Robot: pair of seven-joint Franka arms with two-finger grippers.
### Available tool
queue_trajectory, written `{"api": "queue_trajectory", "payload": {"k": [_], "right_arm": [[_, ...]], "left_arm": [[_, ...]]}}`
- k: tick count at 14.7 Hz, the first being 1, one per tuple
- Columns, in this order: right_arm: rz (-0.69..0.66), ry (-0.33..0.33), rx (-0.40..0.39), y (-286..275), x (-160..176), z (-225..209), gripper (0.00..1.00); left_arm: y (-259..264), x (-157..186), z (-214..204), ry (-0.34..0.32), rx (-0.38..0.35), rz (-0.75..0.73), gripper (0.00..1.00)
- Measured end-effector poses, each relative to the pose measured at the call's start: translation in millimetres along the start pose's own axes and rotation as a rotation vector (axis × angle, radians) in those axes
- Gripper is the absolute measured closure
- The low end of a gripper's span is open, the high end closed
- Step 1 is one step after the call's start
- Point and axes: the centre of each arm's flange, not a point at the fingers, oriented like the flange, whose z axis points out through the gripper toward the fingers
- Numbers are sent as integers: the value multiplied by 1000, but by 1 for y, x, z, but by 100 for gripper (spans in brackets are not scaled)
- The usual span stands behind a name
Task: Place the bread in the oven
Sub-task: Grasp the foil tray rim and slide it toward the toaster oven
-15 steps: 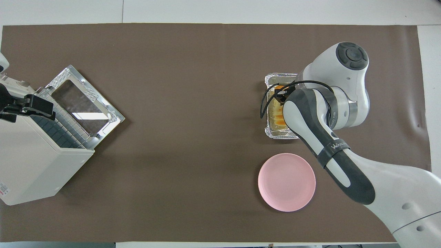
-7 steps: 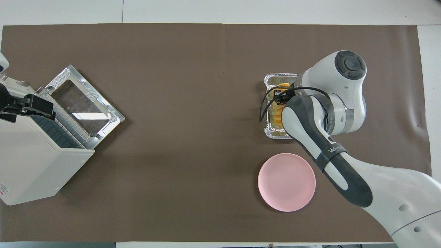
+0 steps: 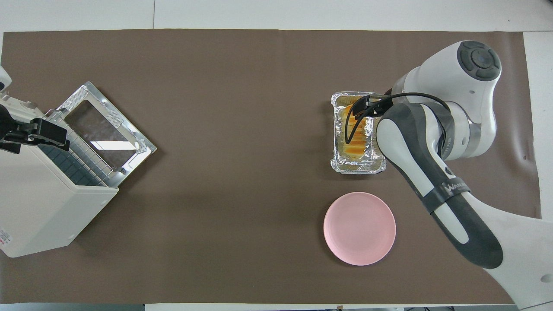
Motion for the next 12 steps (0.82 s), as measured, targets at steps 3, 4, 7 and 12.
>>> {"api": "queue_trajectory", "payload": {"k": [3,4,7,12], "right_arm": [[14,-16,-8,21,-5,20,0],[19,-17,-11,24,-8,30,0],[31,-28,-21,33,-21,60,3],[26,-46,-25,46,-26,71,57]], "left_arm": [[0,0,0,0,0,0,0],[0,0,0,0,0,0,0],[0,0,0,0,0,0,0],[0,0,0,0,0,0,0]]}}
